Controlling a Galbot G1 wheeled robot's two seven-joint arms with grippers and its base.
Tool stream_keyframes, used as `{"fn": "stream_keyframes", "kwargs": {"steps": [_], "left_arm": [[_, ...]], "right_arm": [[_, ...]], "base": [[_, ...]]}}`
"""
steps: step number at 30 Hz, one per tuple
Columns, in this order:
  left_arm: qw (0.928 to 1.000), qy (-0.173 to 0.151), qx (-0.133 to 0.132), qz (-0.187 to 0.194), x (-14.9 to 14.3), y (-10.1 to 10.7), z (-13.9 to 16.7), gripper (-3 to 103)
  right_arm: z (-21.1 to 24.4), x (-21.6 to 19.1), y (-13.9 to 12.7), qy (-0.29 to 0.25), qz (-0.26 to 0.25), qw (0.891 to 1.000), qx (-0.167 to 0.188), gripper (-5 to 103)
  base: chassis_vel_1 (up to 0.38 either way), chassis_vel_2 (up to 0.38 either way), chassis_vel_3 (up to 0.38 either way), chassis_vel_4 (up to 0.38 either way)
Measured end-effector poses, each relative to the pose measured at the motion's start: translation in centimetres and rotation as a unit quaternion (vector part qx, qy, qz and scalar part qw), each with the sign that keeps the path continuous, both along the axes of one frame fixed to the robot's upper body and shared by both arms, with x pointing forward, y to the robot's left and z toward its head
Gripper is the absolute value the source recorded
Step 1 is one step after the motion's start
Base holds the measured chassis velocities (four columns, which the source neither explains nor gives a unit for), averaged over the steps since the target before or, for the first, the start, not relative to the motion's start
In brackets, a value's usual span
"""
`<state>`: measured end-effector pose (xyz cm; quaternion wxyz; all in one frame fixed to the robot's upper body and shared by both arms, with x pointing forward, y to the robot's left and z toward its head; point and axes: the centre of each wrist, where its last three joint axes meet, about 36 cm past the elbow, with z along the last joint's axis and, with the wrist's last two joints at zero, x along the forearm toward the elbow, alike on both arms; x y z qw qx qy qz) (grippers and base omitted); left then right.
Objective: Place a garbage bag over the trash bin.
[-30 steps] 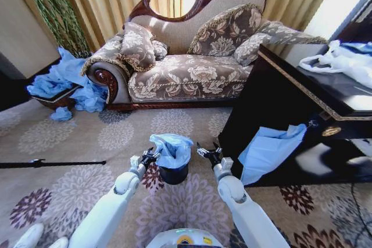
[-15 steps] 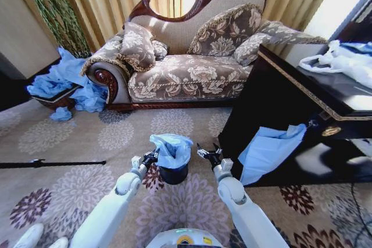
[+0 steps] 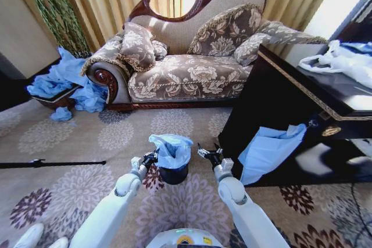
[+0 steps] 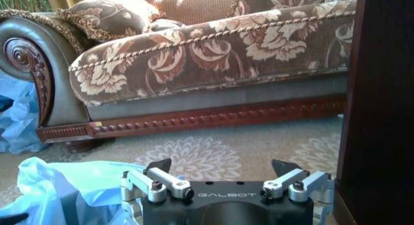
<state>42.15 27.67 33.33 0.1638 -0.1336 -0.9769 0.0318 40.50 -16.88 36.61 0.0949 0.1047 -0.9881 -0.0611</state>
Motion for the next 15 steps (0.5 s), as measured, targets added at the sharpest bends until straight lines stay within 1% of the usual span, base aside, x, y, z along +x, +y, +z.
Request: {"fn": "stream_keyframes", "kwargs": {"steps": [8, 11, 13, 15], "left_arm": [[0.9999, -0.010, -0.003, 0.000, -0.9, 0.0, 0.8, 0], [0.9999, -0.006, -0.007, 0.006, -2.4, -0.4, 1.3, 0], [0.9999, -0.005, -0.008, 0.008, -2.7, -0.5, 1.4, 0], [0.9997, 0.007, -0.010, 0.021, -4.2, -1.0, 1.6, 0]], "right_arm": [[-0.1, -0.3, 0.1, 0.002, 0.000, 1.000, -0.001, 100], [0.0, -0.4, 0.1, 0.001, 0.001, 1.000, -0.002, 100], [0.0, -0.5, 0.0, 0.001, 0.001, 1.000, -0.002, 100], [0.1, -0.7, -0.3, 0.000, -0.003, 1.000, -0.003, 100]], "base": [[0.000, 0.000, 0.000, 0.000], [0.000, 0.000, 0.000, 0.000], [0.000, 0.000, 0.000, 0.000], [0.000, 0.000, 0.000, 0.000]]}}
